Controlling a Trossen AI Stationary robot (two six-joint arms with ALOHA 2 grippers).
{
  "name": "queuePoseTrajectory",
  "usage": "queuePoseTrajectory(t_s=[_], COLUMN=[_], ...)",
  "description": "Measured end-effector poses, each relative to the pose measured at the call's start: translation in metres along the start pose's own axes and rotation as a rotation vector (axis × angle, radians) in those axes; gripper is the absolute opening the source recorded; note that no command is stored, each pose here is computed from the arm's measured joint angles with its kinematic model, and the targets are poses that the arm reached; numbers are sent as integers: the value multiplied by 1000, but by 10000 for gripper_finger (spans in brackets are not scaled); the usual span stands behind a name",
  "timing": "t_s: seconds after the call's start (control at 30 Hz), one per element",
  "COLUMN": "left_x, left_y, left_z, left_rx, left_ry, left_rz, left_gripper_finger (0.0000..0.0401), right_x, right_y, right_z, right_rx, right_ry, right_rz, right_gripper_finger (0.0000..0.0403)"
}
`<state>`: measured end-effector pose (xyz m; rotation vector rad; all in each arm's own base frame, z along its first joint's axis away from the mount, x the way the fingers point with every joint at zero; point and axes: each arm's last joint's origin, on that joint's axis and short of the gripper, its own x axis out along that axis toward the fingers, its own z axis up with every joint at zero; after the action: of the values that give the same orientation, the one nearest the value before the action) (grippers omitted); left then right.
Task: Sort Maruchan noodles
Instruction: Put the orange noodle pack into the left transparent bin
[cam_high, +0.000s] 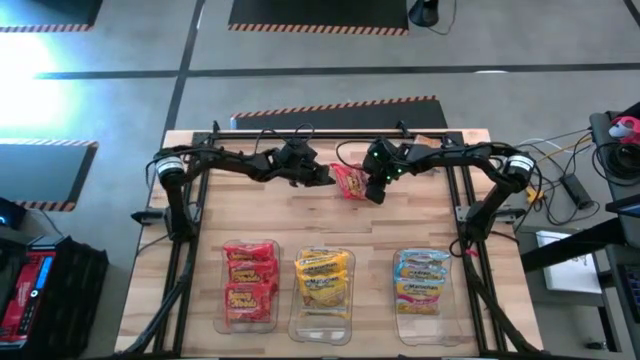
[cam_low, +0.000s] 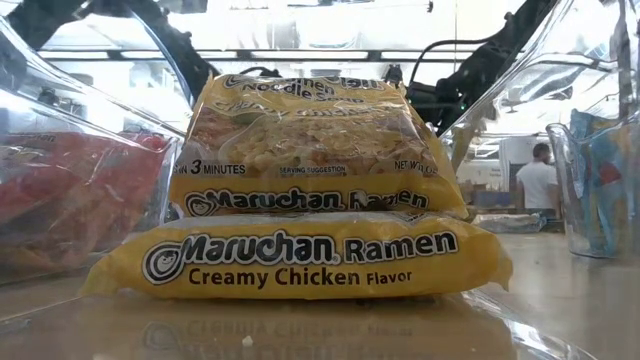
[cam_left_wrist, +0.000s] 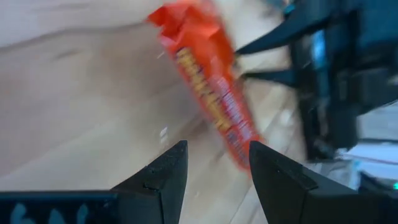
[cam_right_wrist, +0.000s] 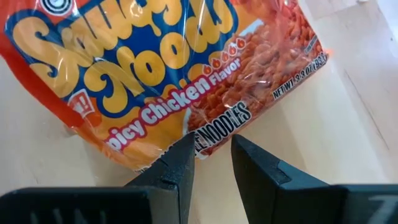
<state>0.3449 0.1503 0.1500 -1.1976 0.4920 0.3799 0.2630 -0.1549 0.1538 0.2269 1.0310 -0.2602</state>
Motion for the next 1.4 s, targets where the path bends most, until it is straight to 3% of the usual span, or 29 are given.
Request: queuePoseTrajectory(t_s=[0.1,0.87,1.2,1.4], left_x=[6,33,47,51], left_y=[0,13,2,3], left_z=[3,4,10,11], left_rx=[-15,-35,-4,-8], left_ry=[-35,-58,-31,-12], left_rz=[-44,-83,-125,-110], left_gripper_finger=[153,153,153,123], right_x=[1,5,6,6], right_y=[2,20,29,30], right_z=[-1,3,3,4], right_rx=[14,3,-2,-1], right_ry=[1,-29,-27,-28], right_rz=[3,30,44,46], right_gripper_finger=[98,98,98,98])
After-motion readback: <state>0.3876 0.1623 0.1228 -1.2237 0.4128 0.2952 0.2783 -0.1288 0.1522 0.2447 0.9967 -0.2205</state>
